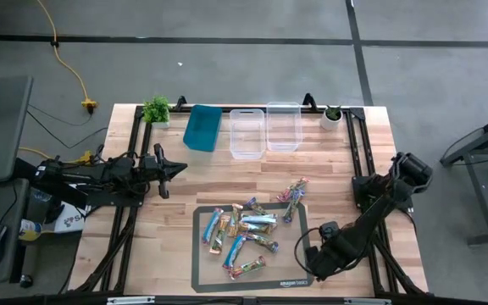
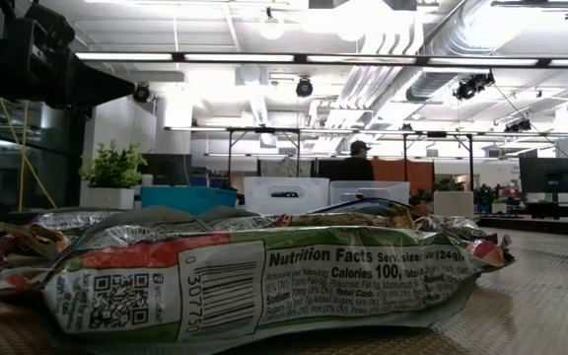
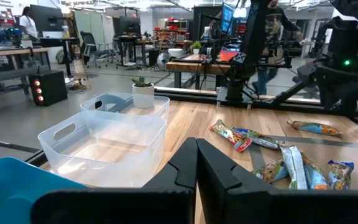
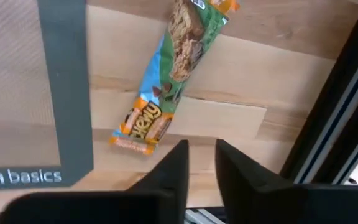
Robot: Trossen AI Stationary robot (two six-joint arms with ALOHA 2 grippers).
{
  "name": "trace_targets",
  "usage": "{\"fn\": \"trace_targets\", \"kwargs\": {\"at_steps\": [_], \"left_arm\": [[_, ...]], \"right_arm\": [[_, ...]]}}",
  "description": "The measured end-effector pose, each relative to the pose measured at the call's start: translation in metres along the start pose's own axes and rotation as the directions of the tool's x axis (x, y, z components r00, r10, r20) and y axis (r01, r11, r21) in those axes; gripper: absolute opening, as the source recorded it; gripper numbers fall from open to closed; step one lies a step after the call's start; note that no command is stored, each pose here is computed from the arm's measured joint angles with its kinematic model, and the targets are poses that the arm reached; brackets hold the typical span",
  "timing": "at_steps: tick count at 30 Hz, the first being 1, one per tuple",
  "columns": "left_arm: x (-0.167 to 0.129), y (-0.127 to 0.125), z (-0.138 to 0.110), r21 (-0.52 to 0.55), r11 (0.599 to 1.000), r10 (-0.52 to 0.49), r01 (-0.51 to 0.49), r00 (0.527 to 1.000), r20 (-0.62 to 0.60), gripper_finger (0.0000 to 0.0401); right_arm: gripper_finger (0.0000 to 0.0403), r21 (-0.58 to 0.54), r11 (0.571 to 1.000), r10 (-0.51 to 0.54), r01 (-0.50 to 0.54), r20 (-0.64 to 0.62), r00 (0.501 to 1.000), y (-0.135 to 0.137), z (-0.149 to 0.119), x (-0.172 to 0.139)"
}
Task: Pick and place Granola Bars by type
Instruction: Put the yellow granola bar into the right transparent bin
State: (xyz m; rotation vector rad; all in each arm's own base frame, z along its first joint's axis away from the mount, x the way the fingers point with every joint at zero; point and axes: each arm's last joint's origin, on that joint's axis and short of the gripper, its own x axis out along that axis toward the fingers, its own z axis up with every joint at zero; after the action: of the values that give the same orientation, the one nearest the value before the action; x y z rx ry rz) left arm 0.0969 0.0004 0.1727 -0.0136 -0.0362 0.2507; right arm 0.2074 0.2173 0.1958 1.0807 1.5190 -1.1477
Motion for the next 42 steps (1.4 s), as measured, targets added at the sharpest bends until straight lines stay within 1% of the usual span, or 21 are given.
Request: {"fn": "trace_targets", "kwargs": {"at_steps": [4,7,10,12,15,17,26,32,36,40,42], "left_arm": [[0.0,0.0,0.0,0.0,1.0,0.0,0.0,1.0,0.001,0.0],[0.0,0.0,0.0,0.0,1.0,0.0,0.0,1.0,0.0,0.0],[0.0,0.0,0.0,0.0,1.0,0.0,0.0,1.0,0.0,0.0],[0.0,0.0,0.0,0.0,1.0,0.0,0.0,1.0,0.001,0.0],[0.0,0.0,0.0,0.0,1.0,0.0,0.0,1.0,0.0,0.0],[0.0,0.0,0.0,0.0,1.0,0.0,0.0,1.0,0.001,0.0],[0.0,0.0,0.0,0.0,1.0,0.0,0.0,1.0,0.0,0.0],[0.0,0.0,0.0,0.0,1.0,0.0,0.0,1.0,0.001,0.0],[0.0,0.0,0.0,0.0,1.0,0.0,0.0,1.0,0.0,0.0],[0.0,0.0,0.0,0.0,1.0,0.0,0.0,1.0,0.0,0.0],[0.0,0.0,0.0,0.0,1.0,0.0,0.0,1.0,0.0,0.0]], "right_arm": [[0.0128,0.049,0.998,-0.028,0.027,0.02,0.999,0.008,0.007,0.006],[0.0166,0.069,0.998,-0.013,0.01,0.045,0.999,0.015,0.015,0.007],[0.0193,0.09,0.996,-0.011,0.006,0.061,0.998,0.02,0.022,0.009],[0.0202,0.102,0.995,-0.007,0.0,0.068,0.998,0.023,0.026,0.008],[0.0206,0.115,0.993,-0.006,-0.002,0.067,0.998,0.024,0.03,0.01],[0.0206,0.135,0.991,-0.022,0.014,0.056,0.998,0.024,0.032,0.013],[0.0207,0.172,0.985,-0.039,0.033,0.028,0.999,0.018,0.024,0.019],[0.0207,0.179,0.983,-0.048,0.04,0.039,0.998,0.015,0.021,0.02],[0.0207,0.179,0.984,-0.04,0.027,0.069,0.997,0.014,0.022,0.022],[0.0207,0.177,0.984,-0.016,0.003,0.073,0.997,0.014,0.024,0.028],[0.0207,0.184,0.983,-0.023,0.009,0.072,0.997,0.012,0.024,0.033]]}}
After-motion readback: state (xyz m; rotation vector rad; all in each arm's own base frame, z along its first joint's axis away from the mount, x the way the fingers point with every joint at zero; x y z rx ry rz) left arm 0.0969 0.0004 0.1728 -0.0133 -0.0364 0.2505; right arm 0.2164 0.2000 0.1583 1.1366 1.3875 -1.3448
